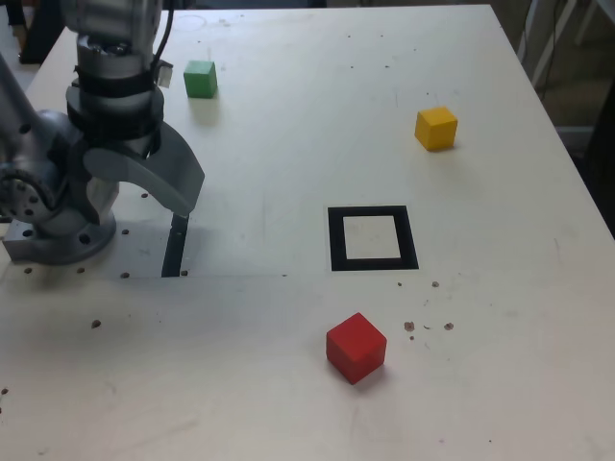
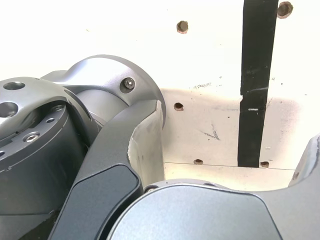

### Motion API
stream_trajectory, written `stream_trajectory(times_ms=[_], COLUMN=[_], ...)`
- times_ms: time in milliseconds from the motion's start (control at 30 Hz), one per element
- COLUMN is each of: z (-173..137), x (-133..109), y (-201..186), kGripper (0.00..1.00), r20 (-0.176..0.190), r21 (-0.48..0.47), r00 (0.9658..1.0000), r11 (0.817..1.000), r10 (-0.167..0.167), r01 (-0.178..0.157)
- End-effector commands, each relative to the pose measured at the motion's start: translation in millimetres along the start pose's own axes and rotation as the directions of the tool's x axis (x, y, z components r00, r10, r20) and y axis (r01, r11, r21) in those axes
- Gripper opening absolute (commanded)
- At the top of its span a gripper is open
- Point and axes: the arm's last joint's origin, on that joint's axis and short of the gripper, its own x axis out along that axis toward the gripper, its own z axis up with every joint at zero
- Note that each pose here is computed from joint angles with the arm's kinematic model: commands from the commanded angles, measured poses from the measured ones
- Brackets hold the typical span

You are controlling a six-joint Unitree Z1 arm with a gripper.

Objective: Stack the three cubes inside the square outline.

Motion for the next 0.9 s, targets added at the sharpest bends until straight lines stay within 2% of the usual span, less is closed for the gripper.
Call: stream_trajectory(times_ms=[0, 600, 867], z=[1.0, -1.0, -1.5], x=[-0.4, -2.1, -7.3], y=[0.0, -0.6, -1.4], kGripper=[1.0, 1.0, 1.0], r20=[-0.003, 0.009, 0.02], r21=[0.001, 0.001, 0.001], r00=[1.0, 0.9999, 0.9995], r11=[1.0, 1.0, 1.0], r10=[0.004, -0.008, -0.027], r01=[-0.004, 0.008, 0.027])
